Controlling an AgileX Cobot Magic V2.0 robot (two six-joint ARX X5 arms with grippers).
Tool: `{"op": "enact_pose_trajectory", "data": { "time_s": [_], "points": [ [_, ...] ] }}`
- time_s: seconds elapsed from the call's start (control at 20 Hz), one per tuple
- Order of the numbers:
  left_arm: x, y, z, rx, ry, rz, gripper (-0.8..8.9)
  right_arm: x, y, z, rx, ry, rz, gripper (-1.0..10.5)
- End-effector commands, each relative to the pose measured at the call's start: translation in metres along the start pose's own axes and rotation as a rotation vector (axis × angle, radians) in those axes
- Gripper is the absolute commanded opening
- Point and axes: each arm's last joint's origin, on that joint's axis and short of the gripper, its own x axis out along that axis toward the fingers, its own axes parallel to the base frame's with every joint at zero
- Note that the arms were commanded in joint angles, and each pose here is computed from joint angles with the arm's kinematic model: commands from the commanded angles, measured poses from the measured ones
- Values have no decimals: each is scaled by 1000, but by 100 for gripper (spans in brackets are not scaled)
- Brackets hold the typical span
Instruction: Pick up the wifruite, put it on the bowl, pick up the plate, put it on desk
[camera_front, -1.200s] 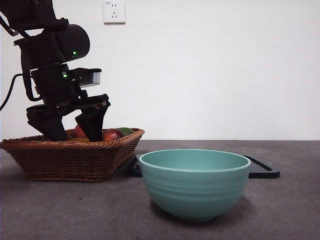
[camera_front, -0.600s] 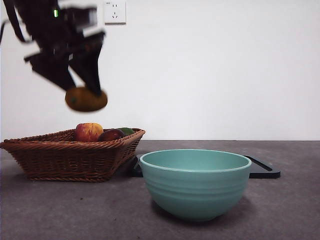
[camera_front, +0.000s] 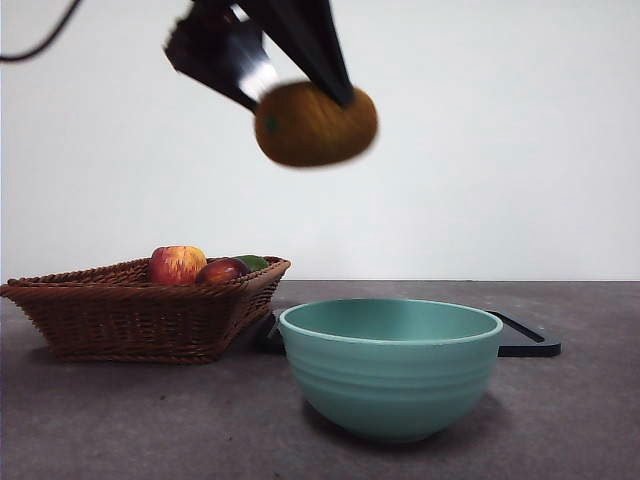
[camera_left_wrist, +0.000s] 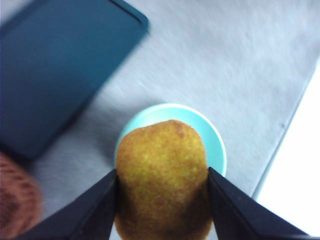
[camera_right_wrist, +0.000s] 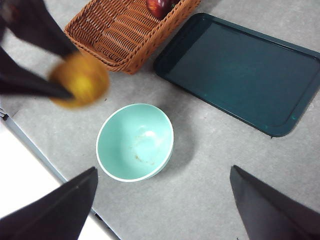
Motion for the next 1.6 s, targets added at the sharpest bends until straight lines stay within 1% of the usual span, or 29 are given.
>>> {"op": "enact_pose_trajectory", "data": {
  "time_s": [0.05, 0.2, 0.3, 0.5, 0.8, 1.0, 1.05, 1.15, 1.2, 1.45, 1.6],
  "points": [
    [22, -7, 5, 24, 39, -26, 207, -2, 2, 5, -2, -15, 3, 424],
    [54, -11, 3, 42, 110, -43, 207, -2, 2, 5, -2, -15, 3, 424],
    [73, -11, 2, 45, 132, -48, 207, -2, 2, 5, -2, -15, 3, 424],
    [103, -8, -2, 50, 175, -4, 207, -2, 2, 5, -1, -15, 3, 424],
    [129, -6, -8, 55, 209, -9, 209, -2, 2, 5, -1, -16, 3, 424],
    [135, -5, -11, 52, 229, -10, 222, -2, 2, 5, -1, -16, 3, 424],
    [135, -6, -11, 52, 228, -10, 245, -2, 2, 5, -2, -17, 3, 424],
    [135, -6, -11, 52, 231, -11, 328, -2, 2, 5, -2, -18, 3, 424],
    [135, -6, -11, 52, 233, -11, 339, -2, 2, 5, -2, -18, 3, 424],
    [133, -7, -10, 41, 226, -10, 341, -2, 2, 5, -2, -18, 3, 424],
    [119, -9, -2, 38, 183, -8, 341, -2, 2, 5, -2, -18, 3, 424]
  ]
}}
